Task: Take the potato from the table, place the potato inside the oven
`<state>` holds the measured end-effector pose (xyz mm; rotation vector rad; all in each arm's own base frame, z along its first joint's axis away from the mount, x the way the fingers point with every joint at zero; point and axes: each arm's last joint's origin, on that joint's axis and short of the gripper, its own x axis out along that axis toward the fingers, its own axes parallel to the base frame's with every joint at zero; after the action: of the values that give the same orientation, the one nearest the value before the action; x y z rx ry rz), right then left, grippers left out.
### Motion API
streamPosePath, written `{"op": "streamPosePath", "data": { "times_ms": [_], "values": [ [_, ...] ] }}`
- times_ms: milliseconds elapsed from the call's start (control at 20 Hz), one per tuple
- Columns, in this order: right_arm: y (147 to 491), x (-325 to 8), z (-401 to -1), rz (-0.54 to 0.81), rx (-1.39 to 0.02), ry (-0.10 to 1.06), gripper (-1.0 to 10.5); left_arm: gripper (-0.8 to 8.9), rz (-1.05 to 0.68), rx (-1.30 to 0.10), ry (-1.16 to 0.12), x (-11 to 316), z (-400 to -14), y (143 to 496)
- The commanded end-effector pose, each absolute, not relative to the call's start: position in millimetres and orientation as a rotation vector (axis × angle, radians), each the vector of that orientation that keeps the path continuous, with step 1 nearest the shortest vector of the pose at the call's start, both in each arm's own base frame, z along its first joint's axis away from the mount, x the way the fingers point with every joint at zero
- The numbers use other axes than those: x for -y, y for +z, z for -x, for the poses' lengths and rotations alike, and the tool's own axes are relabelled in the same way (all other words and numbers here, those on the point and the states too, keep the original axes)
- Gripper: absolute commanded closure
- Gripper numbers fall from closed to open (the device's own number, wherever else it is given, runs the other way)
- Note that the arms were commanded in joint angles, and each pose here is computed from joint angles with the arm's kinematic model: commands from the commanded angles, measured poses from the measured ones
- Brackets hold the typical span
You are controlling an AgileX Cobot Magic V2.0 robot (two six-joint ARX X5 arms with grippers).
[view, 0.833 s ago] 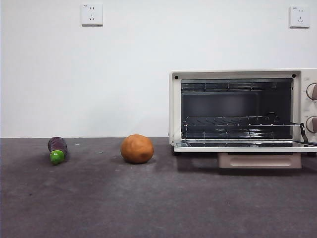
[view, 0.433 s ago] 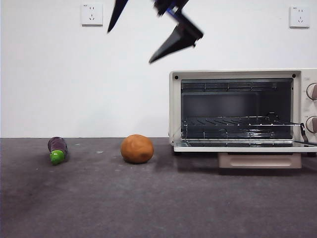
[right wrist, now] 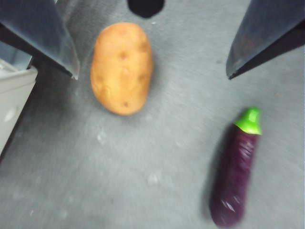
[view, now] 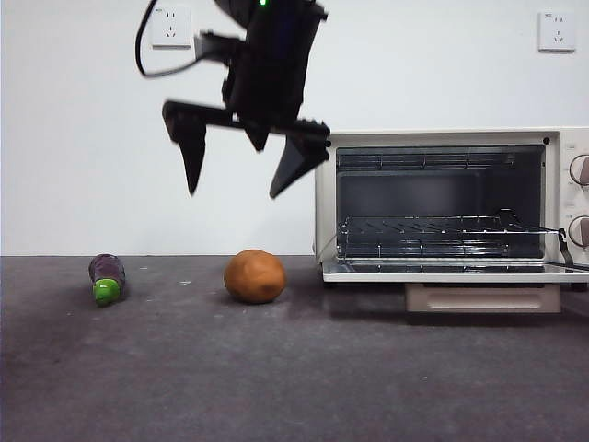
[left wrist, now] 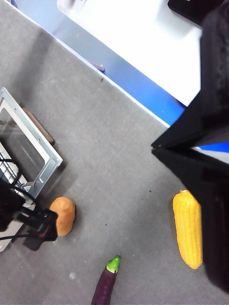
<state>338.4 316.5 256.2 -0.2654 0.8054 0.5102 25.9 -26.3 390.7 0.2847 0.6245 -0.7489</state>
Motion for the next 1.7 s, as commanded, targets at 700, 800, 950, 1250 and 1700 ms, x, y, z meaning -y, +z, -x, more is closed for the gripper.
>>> {"op": "streamPosePath", "data": {
  "times_ms": [700, 800, 950, 1250, 1700],
  "values": [
    [209, -321, -361, 0.347, -0.825, 0.463, 2.5, 8.19, -0.219, -0.654, -0.747, 27, -26, 389],
    [206, -321, -362, 0.347, -0.833, 0.462, 2.5, 8.19, -0.208, -0.661, -0.761, 28, -26, 389],
    [195, -320, -365, 0.348, -0.861, 0.449, 2.5, 8.18, -0.203, -0.663, -0.762, 28, -26, 389],
    [168, -320, -368, 0.343, -0.951, 0.462, 2.5, 8.18, -0.204, -0.662, -0.762, 28, -25, 389],
    [161, -319, -368, 0.306, -0.987, 0.420, 8.7, 8.18, -0.206, -0.661, -0.758, 28, -26, 389]
  ]
}}
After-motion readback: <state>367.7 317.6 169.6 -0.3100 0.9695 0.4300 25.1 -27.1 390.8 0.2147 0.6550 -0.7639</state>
